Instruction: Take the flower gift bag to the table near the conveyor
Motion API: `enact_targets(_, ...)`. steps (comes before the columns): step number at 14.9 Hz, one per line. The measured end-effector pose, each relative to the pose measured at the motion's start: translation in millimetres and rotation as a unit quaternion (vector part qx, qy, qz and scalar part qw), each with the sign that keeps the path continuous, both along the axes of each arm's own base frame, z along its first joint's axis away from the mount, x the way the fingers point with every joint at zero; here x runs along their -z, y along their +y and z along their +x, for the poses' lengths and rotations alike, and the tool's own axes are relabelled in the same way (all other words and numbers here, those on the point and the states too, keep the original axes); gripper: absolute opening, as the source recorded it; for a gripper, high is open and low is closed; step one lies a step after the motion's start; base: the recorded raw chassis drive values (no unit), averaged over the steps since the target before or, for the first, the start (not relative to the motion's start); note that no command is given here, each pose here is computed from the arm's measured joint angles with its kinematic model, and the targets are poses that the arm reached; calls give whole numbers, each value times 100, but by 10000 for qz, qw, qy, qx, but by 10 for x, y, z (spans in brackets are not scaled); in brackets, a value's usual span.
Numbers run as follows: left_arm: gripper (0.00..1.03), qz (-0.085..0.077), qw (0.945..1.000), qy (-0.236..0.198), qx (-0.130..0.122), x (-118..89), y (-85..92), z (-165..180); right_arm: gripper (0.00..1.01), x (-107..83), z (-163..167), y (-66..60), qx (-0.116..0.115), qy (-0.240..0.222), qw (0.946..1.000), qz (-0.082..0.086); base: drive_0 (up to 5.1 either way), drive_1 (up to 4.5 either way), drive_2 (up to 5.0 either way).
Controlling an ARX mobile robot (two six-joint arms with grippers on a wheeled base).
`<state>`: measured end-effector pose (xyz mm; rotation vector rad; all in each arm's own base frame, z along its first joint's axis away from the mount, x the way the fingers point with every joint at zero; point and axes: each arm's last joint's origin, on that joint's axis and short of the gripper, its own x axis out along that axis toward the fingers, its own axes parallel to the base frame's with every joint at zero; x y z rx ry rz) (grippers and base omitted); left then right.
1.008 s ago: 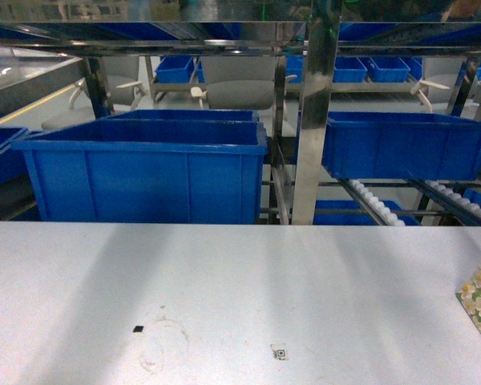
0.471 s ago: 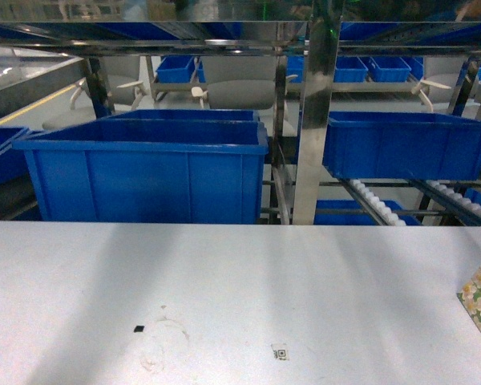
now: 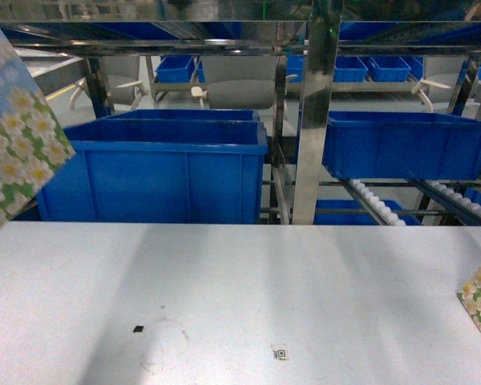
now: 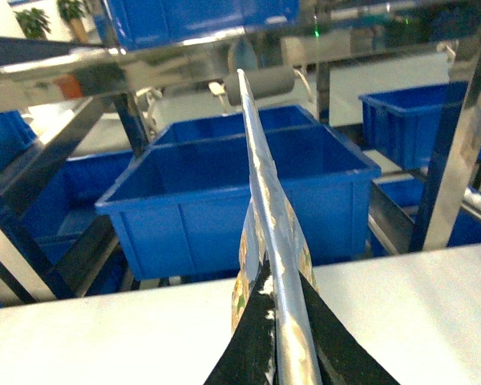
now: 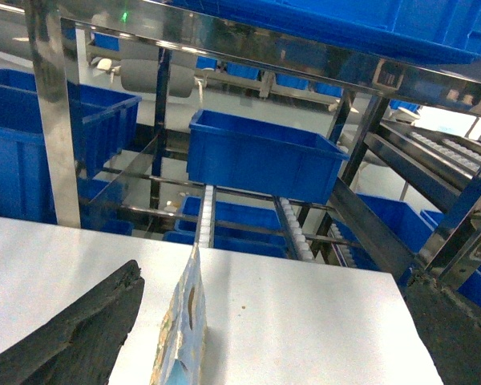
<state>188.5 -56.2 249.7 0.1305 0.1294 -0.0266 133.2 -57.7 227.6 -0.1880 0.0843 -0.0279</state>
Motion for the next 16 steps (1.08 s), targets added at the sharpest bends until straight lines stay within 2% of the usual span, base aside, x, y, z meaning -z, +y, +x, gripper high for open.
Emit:
enact_targets(2, 2, 105, 9993, 305, 169, 158, -100, 115, 98, 0, 0, 0, -2, -2, 10000, -1, 0, 0, 0)
enact_targets(4, 2, 180, 9985, 507, 73, 303, -95, 213, 98, 0, 0, 0, 0, 0, 10000, 0, 0, 0, 0)
enact_targets(6, 2, 336, 9966, 741, 83, 465, -147, 271, 98, 0, 0, 0, -2, -2, 10000, -1, 0, 0, 0)
enact_targets(11, 2, 352, 9956, 864, 54, 568, -172, 332, 98, 0, 0, 0, 0, 2, 10000, 1, 0, 0, 0)
enact_targets(12, 2, 352, 9940, 1033, 65, 625, -193, 352, 98, 0, 0, 0, 0, -2, 10000, -1, 0, 0, 0)
enact_targets(13, 2, 164, 9920, 1243, 126, 662, -276, 485, 98, 0, 0, 0, 0, -2, 10000, -1, 0, 0, 0)
enact_targets(16, 2, 97, 9924, 1228, -32, 744, -194, 551, 98, 0, 0, 0, 0, -2, 10000, -1, 0, 0, 0)
